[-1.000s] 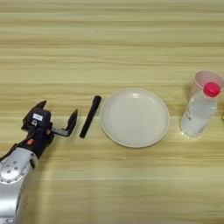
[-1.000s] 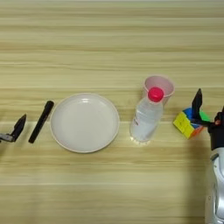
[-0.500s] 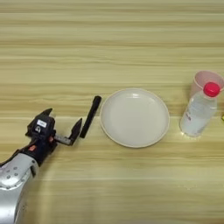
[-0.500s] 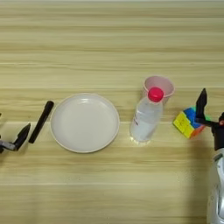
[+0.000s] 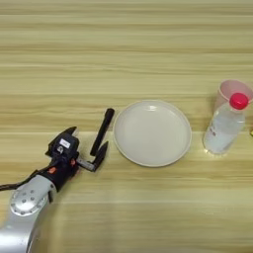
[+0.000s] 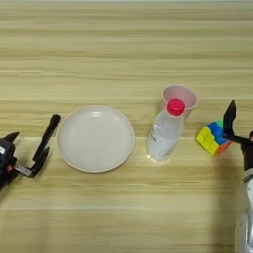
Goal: Move the objects on the table
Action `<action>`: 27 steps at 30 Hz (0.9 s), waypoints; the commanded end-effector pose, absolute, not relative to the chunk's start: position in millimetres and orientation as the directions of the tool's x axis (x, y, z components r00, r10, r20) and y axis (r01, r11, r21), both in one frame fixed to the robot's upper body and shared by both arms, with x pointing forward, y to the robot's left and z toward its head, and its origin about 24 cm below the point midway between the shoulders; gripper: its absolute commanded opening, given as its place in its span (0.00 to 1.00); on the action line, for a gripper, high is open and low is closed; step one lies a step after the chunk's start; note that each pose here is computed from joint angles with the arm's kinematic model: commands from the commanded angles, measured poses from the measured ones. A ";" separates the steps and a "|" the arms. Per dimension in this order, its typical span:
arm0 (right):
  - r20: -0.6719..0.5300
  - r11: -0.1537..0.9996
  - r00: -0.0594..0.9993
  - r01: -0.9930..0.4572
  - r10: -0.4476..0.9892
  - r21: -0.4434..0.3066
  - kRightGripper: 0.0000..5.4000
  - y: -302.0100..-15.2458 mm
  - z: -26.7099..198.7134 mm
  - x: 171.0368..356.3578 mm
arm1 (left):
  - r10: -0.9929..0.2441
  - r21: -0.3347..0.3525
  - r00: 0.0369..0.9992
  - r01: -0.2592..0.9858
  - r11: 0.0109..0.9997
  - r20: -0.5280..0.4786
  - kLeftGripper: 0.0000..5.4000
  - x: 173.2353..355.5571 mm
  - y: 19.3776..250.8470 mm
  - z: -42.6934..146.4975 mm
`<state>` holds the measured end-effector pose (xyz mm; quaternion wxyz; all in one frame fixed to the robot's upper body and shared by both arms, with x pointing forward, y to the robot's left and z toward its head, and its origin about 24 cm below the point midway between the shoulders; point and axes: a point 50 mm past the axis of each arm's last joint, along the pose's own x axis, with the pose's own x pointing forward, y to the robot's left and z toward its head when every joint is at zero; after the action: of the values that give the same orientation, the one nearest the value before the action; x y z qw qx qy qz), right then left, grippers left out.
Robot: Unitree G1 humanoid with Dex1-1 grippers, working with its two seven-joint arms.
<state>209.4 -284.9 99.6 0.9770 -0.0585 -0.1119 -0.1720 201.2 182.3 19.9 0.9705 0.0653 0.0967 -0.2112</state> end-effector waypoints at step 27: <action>0.235 0.931 0.910 0.362 -0.342 -0.046 1.00 -281.7 100.4 205.5 | -0.338 0.116 0.871 0.400 0.909 -0.357 1.00 215.5 187.2 -25.7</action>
<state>205.3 -283.0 100.6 0.9752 -0.0530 -0.1167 -0.1805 224.2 184.1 -4.2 0.9700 0.0880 0.1106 -0.1976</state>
